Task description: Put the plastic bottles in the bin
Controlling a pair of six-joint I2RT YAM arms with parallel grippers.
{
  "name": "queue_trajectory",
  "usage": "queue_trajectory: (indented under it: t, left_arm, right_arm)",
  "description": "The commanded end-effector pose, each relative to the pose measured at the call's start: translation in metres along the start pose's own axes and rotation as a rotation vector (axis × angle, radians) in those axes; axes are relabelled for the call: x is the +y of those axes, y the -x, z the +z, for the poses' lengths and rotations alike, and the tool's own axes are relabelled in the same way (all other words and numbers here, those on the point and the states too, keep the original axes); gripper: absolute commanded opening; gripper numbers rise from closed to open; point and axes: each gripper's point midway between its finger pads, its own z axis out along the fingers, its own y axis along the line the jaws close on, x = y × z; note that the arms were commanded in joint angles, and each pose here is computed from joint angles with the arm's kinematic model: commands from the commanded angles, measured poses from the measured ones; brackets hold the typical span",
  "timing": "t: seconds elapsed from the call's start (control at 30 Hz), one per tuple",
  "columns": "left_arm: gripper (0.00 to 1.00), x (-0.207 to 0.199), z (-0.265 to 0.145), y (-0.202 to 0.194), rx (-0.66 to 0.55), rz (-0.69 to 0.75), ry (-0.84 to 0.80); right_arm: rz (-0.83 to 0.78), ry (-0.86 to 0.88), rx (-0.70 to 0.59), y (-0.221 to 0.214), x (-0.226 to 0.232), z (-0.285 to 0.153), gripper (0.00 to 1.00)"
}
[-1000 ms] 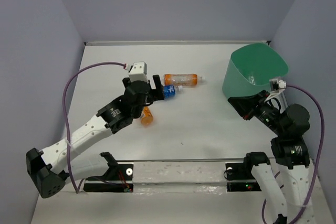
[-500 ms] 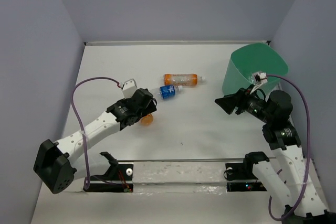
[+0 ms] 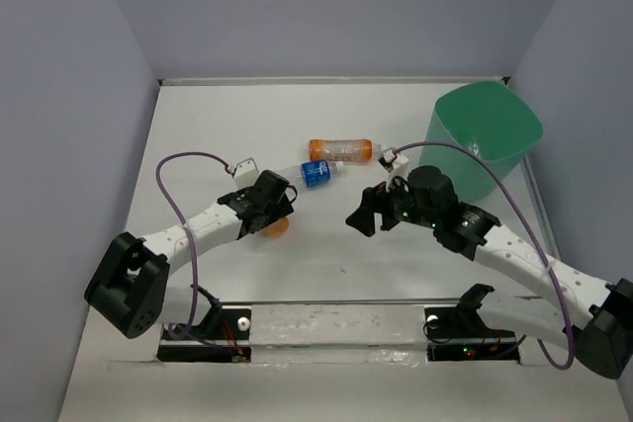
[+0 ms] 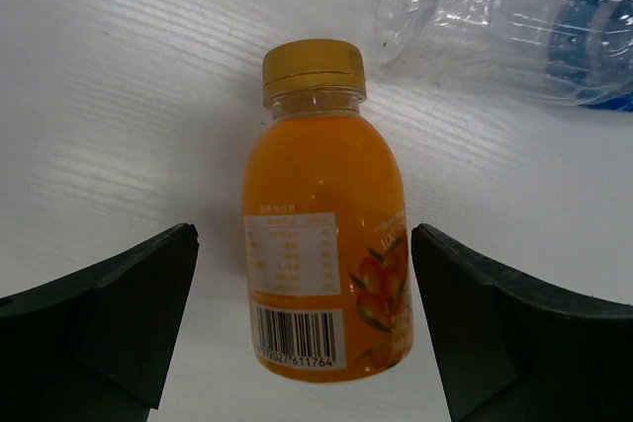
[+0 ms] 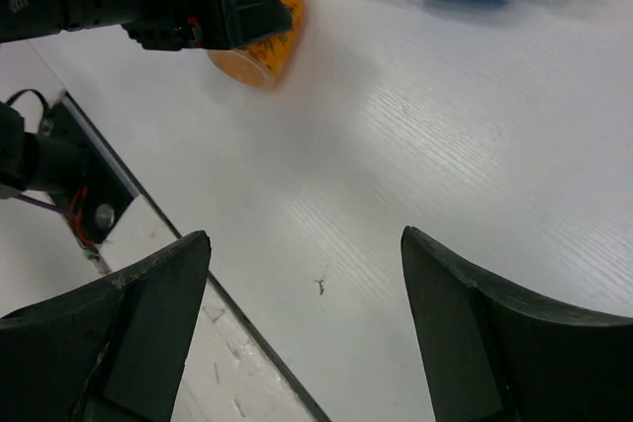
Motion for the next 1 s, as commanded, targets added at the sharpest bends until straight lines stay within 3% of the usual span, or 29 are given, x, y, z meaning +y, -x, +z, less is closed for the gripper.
queue_trajectory:
  t: [0.0, 0.1, 0.33, 0.53, 0.63, 0.67, 0.97]
  left_arm:
    - [0.98, 0.005, 0.015, -0.001, -0.022, -0.016, -0.006]
    - [0.91, 0.009, 0.020, -0.001, -0.034, -0.025, -0.007]
    - [0.62, 0.022, 0.010, 0.002, -0.054, -0.024, -0.012]
    - [0.58, 0.021, -0.046, 0.044, -0.181, -0.051, -0.123]
    - [0.57, 0.024, -0.081, 0.072, -0.274, -0.059, -0.177]
    - [0.57, 0.023, -0.100, 0.088, -0.326, -0.078, -0.203]
    - [0.58, 0.018, -0.186, 0.161, -0.577, -0.089, -0.336]
  right_arm:
    - [-0.136, -0.023, -0.076, 0.036, 0.007, 0.011, 0.85]
    - [-0.176, -0.006, -0.029, 0.033, 0.012, 0.023, 0.89]
    - [-0.324, 0.036, 0.045, 0.047, 0.016, 0.056, 0.89]
    - [-0.606, 0.141, 0.161, 0.061, 0.021, 0.092, 0.91]
    - [-0.699, 0.118, 0.165, 0.080, 0.015, 0.113, 0.96]
    - [-0.729, 0.119, 0.223, 0.070, 0.006, 0.125, 0.97]
    - [-0.818, 0.108, 0.464, 0.055, -0.028, 0.189, 1.00]
